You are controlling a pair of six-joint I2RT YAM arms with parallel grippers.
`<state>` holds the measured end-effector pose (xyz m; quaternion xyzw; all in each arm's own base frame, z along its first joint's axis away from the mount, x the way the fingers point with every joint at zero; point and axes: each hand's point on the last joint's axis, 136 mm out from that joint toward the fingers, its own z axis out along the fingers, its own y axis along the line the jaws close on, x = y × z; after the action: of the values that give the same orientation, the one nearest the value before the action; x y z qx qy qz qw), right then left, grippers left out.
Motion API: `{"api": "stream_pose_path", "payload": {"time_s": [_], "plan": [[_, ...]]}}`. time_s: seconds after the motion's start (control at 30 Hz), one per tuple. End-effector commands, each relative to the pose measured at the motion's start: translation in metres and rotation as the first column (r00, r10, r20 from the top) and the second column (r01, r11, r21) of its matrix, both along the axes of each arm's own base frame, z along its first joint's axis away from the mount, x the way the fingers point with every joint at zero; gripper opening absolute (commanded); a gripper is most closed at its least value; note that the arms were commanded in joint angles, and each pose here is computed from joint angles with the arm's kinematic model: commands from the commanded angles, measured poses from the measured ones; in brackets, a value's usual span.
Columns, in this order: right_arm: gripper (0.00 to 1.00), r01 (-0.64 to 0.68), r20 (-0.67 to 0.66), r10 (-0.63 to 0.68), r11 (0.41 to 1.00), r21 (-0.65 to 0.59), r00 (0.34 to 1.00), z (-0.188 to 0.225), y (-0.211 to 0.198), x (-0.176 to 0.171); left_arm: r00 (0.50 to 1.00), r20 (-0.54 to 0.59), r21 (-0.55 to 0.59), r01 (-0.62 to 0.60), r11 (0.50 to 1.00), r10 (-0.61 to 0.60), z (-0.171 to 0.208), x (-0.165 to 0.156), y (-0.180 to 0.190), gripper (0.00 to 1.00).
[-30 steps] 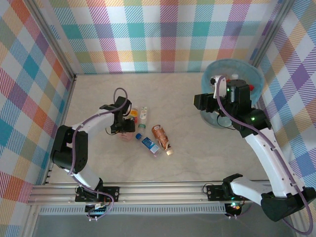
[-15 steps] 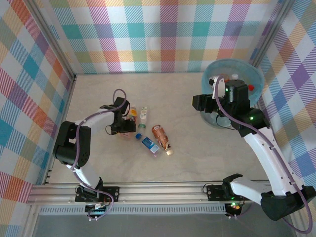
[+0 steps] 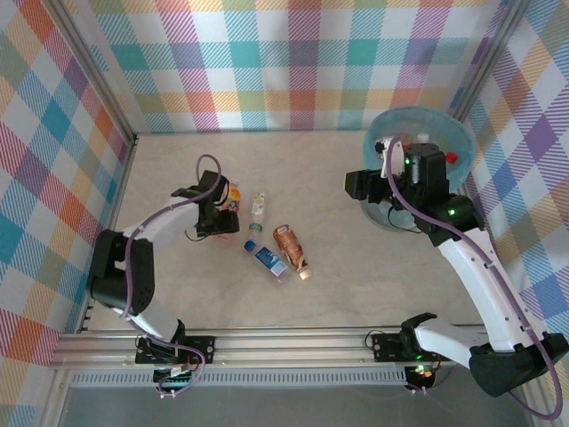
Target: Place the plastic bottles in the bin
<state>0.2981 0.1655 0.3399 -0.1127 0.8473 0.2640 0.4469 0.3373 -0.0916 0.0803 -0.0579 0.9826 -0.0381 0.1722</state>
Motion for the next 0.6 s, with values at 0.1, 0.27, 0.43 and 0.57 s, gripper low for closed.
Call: {"api": "stream_pose_path", "payload": {"time_s": [0.1,0.27,0.43,0.57], "plan": [[0.61,-0.031,0.054,0.027,0.997,0.073,0.998,0.026,0.01,-0.001,0.942,0.334,-0.015,0.054,0.998,-0.046,0.099,0.007,0.0,0.62],[0.61,-0.153,0.147,0.122,0.964,0.216,0.982,0.064,0.033,-0.005,0.735,0.634,-0.05,0.347,0.937,-0.238,0.195,-0.02,-0.057,0.58],[0.62,-0.319,0.218,0.252,0.873,0.369,0.943,0.1,0.065,-0.009,0.548,0.742,-0.006,0.581,0.814,-0.386,0.246,-0.061,-0.111,0.57],[0.63,-0.424,0.274,0.337,0.82,0.384,0.901,0.125,0.091,-0.017,0.468,0.777,-0.024,0.69,0.723,-0.421,0.267,-0.085,-0.139,0.57]]}}
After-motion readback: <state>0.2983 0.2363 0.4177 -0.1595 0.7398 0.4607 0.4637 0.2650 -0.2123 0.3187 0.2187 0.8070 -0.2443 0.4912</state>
